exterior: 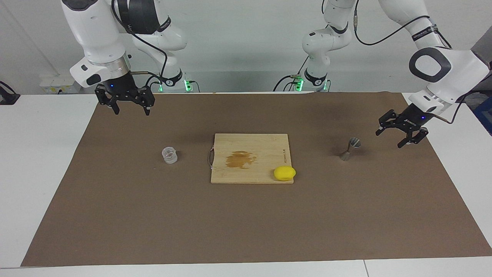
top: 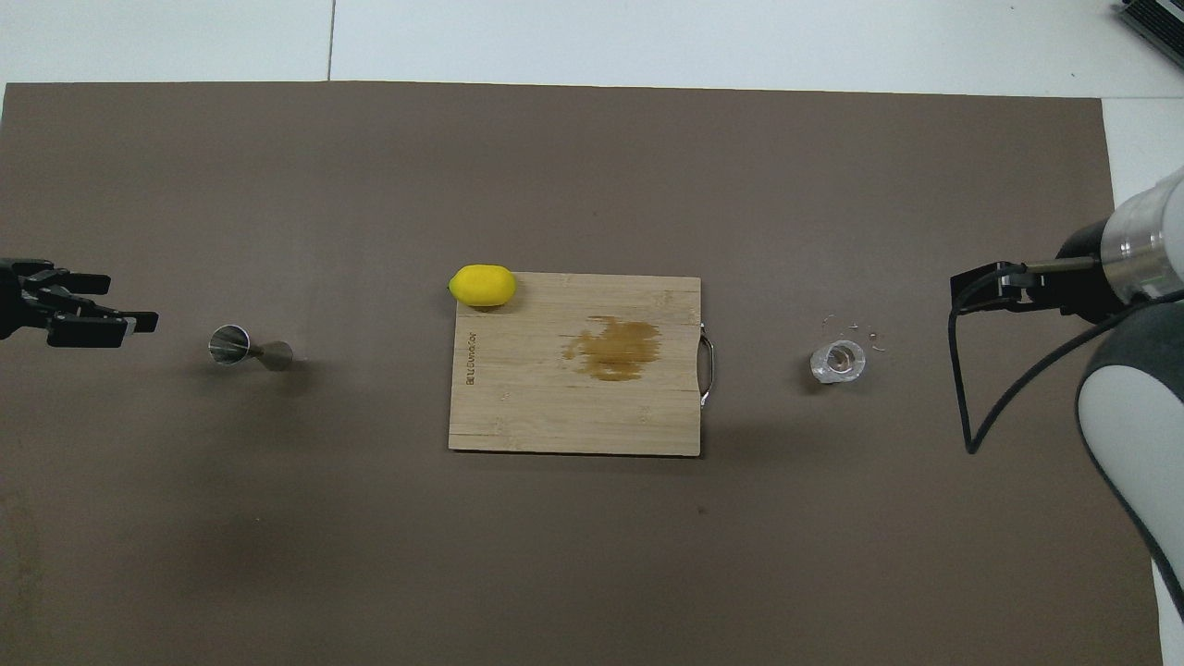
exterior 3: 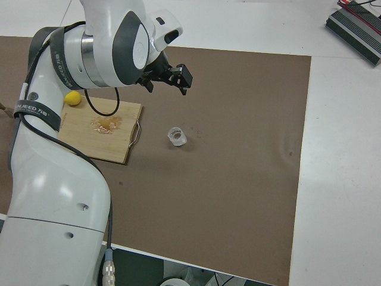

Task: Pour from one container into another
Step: 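Move the open left gripper around the small metal jigger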

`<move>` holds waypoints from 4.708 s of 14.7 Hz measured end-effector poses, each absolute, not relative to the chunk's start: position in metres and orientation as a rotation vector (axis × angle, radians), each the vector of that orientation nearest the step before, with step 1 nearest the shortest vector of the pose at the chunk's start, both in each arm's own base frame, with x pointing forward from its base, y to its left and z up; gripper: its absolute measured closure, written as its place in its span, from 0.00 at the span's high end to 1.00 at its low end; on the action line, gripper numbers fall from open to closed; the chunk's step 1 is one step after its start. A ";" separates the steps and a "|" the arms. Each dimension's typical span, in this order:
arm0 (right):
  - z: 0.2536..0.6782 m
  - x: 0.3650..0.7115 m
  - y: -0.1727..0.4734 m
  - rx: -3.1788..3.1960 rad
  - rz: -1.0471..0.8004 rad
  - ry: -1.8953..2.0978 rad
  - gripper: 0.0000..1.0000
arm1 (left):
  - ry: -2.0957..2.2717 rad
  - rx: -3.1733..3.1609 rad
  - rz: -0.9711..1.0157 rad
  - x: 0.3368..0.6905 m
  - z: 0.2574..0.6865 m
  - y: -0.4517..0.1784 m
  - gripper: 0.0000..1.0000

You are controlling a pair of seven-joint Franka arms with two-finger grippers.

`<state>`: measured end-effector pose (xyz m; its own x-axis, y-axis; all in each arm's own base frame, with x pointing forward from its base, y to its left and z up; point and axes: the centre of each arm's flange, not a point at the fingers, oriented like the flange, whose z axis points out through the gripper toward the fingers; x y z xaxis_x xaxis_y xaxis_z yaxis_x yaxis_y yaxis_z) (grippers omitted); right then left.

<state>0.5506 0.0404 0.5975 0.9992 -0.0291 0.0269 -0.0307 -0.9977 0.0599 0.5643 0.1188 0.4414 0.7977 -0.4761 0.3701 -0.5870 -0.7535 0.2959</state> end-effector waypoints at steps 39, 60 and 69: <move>0.597 0.551 0.040 3.081 0.040 -0.046 1.00 | -1.132 1.270 1.176 0.530 0.248 0.122 1.00; 0.597 0.551 0.040 3.081 0.040 -0.046 1.00 | -1.104 1.315 1.188 0.520 0.234 0.137 0.72; 0.597 0.551 0.040 3.081 0.040 -0.046 1.00 | -1.106 1.332 1.199 0.521 0.233 0.139 0.51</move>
<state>0.5506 0.0404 0.5975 0.9992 -0.0291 0.0269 -0.0307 -0.9977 0.0599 0.5213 0.1388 0.2332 0.0943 -0.0118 0.9955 -0.9913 -0.0935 0.0928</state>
